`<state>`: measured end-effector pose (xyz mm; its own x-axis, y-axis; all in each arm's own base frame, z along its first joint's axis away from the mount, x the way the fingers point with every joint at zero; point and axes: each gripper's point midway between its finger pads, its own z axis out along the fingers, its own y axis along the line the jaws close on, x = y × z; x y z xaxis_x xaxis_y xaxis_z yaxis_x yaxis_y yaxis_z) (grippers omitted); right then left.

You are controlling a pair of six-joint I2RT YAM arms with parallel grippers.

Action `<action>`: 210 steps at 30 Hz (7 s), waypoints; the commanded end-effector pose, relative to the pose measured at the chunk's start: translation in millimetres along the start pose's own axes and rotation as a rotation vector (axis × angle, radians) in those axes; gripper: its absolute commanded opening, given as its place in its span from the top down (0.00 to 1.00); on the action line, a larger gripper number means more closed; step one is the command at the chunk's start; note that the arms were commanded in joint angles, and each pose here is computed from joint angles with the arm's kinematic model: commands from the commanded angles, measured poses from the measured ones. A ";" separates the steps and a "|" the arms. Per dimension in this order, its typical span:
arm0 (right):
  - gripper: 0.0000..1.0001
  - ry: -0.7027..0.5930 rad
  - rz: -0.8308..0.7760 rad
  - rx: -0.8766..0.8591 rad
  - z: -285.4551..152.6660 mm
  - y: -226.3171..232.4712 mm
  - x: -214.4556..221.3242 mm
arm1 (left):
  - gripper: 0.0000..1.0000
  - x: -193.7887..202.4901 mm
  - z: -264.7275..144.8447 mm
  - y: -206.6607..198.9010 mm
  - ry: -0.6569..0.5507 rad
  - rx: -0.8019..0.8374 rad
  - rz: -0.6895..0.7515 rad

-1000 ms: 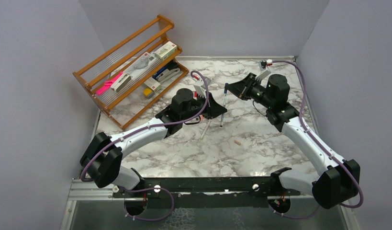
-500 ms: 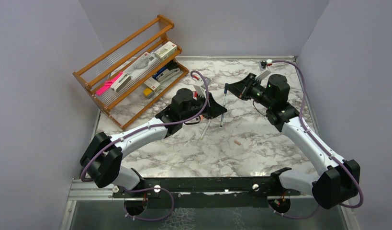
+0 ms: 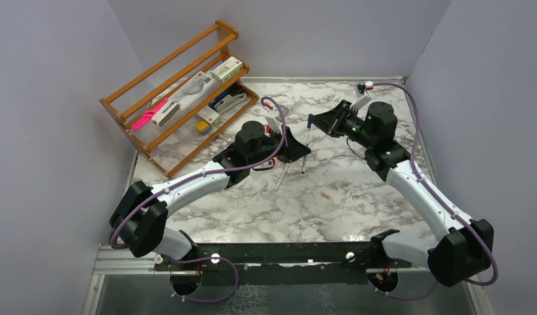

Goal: Insert the pens into the pen caps

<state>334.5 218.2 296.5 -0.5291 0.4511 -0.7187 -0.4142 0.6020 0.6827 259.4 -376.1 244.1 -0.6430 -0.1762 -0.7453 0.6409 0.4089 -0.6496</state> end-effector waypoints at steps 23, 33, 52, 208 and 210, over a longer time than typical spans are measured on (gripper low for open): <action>0.99 0.029 -0.048 -0.033 -11.4 2.7 13.5 | 1.00 -13.2 6.1 -5.4 -0.034 0.009 0.032; 0.99 -0.045 -0.061 -0.038 -6.4 16.5 -15.8 | 1.00 -8.6 5.2 -3.6 -0.022 0.008 0.028; 0.99 -0.025 -0.071 -0.009 -2.3 3.1 -6.4 | 1.00 -11.5 3.6 -6.7 -0.027 0.016 0.036; 0.60 0.168 -0.167 0.339 -25.8 -80.8 47.4 | 0.60 7.2 26.5 188.0 0.394 -0.660 0.202; 0.60 0.125 -0.191 0.336 -29.2 -78.0 39.3 | 0.46 16.4 29.6 172.1 0.429 -0.610 0.314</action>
<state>322.4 182.6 207.1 -0.6154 0.2243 -0.7556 -0.2836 0.8315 0.4777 389.9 -304.9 69.4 -0.8097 0.1916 -0.5547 0.3532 0.9139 -0.1999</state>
